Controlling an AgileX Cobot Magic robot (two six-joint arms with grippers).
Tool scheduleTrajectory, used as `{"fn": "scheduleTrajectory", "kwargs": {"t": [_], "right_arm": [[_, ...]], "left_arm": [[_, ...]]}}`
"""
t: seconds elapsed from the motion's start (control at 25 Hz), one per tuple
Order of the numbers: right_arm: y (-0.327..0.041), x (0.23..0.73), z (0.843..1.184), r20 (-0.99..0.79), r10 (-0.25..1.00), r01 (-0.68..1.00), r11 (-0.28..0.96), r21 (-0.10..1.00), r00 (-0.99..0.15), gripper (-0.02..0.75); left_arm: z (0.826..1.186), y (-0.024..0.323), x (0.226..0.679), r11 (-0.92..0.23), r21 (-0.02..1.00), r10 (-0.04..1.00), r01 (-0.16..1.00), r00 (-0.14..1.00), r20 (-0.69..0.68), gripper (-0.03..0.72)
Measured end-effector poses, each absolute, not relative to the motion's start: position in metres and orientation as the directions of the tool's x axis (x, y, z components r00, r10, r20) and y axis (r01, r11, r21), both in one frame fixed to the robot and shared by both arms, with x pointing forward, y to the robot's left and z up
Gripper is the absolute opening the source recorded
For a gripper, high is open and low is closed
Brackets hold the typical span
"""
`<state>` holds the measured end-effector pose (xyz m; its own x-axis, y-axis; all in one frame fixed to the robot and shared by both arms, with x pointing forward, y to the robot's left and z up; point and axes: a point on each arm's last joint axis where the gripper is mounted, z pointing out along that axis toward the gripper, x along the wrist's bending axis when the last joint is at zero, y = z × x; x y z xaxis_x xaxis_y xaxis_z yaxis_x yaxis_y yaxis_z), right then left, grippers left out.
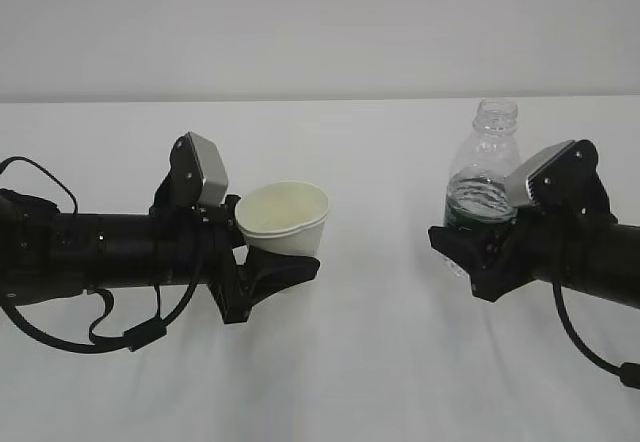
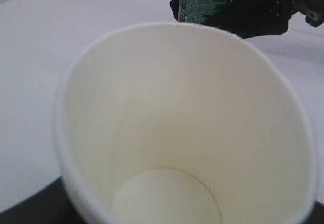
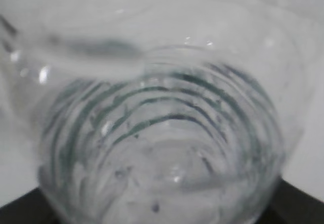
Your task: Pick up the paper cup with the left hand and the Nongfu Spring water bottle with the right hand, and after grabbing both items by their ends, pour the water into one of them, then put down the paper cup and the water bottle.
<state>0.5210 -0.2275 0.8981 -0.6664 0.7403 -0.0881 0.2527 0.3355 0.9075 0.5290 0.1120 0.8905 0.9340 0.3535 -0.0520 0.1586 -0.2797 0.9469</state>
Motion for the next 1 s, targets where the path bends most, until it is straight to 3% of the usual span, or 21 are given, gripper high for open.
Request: {"fn": "scheduleTrajectory", "kwargs": {"t": [0.44,1.0], "right_arm": [[-0.206,0.544,0.913,-0.165,0.658,0.223,0.465,0.857,-0.735,0.474],[-0.189,0.556,0.938,-0.321,0.587,0.150,0.614,0.775,-0.744,0.474]], "left_arm": [[0.891,0.111,0.529,-0.277,0.948,0.357,0.157,0.933,-0.050,0.456],[0.895,0.110,0.530,-0.231,0.960,0.368,0.157,0.928,-0.063,0.455]]}}
